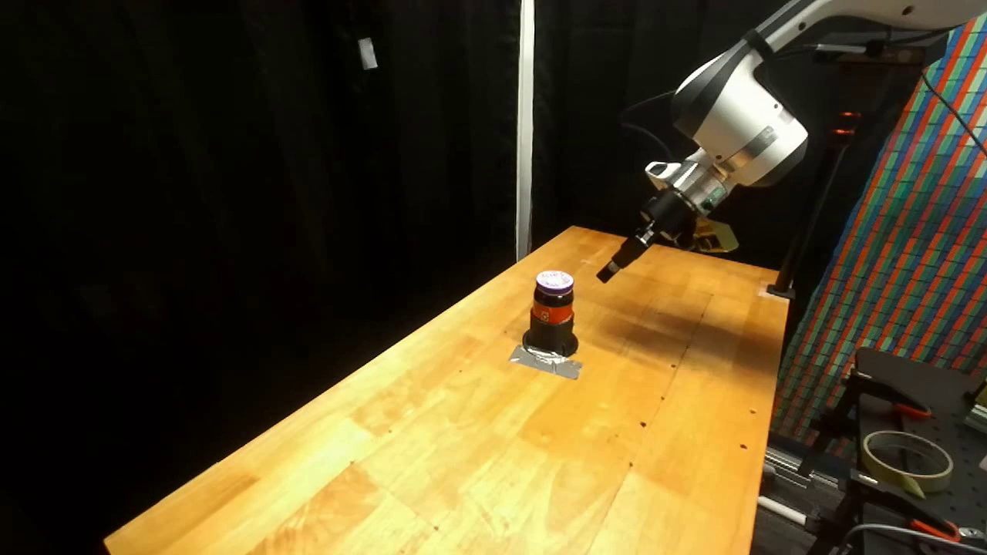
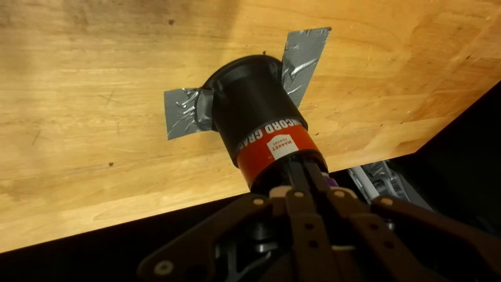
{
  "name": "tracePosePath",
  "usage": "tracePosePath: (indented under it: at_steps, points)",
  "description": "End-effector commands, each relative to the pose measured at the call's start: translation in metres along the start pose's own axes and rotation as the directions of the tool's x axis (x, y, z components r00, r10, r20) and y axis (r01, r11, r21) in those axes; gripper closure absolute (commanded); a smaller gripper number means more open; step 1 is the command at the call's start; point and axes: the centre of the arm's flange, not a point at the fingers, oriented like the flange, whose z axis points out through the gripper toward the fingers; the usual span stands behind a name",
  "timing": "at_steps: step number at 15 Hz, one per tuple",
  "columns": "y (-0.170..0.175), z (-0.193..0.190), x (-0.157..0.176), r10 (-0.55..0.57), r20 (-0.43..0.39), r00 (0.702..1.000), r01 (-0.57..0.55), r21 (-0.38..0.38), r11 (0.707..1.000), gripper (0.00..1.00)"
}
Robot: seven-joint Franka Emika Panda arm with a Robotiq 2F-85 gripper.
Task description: Put the elastic around the bottle on the table
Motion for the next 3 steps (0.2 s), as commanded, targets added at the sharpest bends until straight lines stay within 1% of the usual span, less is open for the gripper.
tracePosePath:
  at_steps: [1, 2, 3]
  points:
    - [-0.003, -0.0149, -0.0126, 0.007, 0.14, 0.99, -0.008, 0.004, 1.0, 0.65]
    - [-0.0013, -0.0166, -0.0159, 0.023, 0.191, 0.981, -0.02, -0.018, 1.0, 0.63]
    - [0.0004, -0.0229, -0.0171, 0.053, 0.226, 0.973, -0.043, -0.05, 0.998, 0.56]
